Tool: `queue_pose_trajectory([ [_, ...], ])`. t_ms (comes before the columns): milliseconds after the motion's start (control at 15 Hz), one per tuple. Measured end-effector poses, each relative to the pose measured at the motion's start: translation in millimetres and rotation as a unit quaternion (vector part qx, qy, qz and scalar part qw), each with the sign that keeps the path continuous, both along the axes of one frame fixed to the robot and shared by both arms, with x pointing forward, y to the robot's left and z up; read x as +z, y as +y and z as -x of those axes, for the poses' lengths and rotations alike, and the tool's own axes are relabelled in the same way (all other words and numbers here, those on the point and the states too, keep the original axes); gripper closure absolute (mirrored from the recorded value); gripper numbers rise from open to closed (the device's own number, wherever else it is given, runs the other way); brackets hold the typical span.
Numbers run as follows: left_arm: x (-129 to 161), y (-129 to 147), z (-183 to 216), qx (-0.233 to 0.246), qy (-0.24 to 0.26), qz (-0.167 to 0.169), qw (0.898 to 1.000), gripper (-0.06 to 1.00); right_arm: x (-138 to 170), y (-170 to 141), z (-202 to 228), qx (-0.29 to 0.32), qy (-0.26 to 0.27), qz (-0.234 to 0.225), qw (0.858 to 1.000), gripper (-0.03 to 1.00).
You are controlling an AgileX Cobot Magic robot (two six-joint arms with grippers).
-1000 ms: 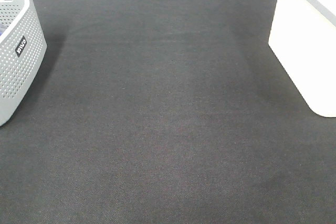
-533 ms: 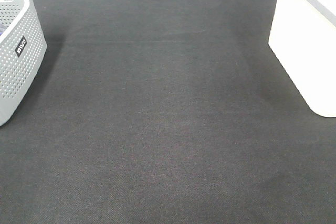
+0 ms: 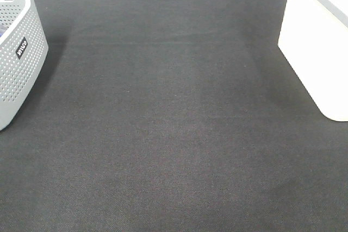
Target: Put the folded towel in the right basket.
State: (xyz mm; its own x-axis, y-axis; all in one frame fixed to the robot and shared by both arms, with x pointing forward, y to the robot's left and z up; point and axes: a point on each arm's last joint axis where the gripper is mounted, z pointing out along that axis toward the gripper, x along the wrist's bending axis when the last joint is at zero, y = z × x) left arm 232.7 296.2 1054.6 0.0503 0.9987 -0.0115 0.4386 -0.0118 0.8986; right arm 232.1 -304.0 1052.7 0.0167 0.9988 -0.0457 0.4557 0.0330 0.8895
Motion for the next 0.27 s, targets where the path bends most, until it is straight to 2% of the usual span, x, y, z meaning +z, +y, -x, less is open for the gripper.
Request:
queue_pose_trajectory([
  [267, 0.0, 0.0, 0.0, 0.0, 0.0, 0.0, 1.0, 0.07, 0.0, 0.0, 0.0, 0.0, 0.0, 0.0, 1.0, 0.19],
])
